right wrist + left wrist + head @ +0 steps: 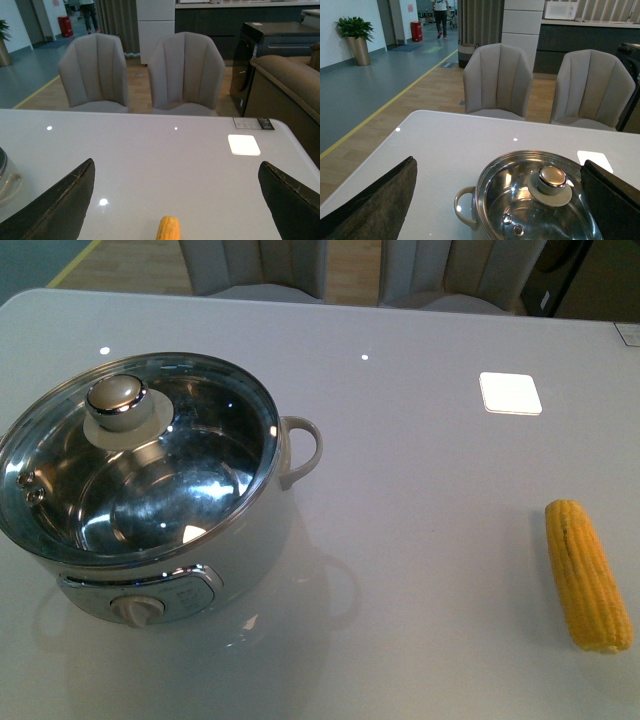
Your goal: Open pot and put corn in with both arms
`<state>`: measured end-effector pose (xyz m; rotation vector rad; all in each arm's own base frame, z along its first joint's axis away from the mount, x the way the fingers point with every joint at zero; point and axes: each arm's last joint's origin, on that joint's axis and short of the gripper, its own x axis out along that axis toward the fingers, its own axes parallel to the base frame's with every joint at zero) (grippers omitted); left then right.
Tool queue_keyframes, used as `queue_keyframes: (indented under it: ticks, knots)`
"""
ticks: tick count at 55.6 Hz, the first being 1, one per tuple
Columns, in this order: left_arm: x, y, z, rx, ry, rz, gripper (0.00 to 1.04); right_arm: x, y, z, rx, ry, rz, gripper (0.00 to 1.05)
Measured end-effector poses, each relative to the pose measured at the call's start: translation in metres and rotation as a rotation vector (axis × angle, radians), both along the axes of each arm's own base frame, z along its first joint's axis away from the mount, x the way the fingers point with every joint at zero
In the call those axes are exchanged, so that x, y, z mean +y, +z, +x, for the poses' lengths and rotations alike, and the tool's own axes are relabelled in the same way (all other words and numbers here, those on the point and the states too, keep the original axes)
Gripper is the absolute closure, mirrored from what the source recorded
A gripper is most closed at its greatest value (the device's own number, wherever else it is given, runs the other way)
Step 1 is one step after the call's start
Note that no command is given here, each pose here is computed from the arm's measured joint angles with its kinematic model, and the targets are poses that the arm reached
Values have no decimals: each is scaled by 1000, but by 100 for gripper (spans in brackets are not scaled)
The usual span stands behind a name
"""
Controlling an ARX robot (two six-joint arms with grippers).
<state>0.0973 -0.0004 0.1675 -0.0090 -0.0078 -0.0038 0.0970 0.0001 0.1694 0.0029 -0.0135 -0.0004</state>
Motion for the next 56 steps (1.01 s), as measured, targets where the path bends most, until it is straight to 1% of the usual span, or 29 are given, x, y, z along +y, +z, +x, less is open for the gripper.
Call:
queue_keyframes:
  ticks: [43,44,45,47,48,50,53,56]
  knots:
    - [0,0,0,3,-2,-3,7,0,0,0,0,0,0,9]
    - [0,-1,0,19,-10,-11,7,0,0,0,0,0,0,9]
    - [0,-1,0,72,-35,-33,7,0,0,0,0,0,0,9]
    - [-1,0,1,221,-80,-93,7,0,0,0,0,0,0,9]
    - [-1,1,2,262,-85,-110,7,0,0,0,0,0,0,9]
    - [-2,1,5,388,-101,-161,7,0,0,0,0,2,0,9]
    - [-3,2,11,462,-103,-205,7,0,0,0,0,2,0,9]
    - [-4,4,18,484,-109,-223,7,0,0,0,0,2,0,9]
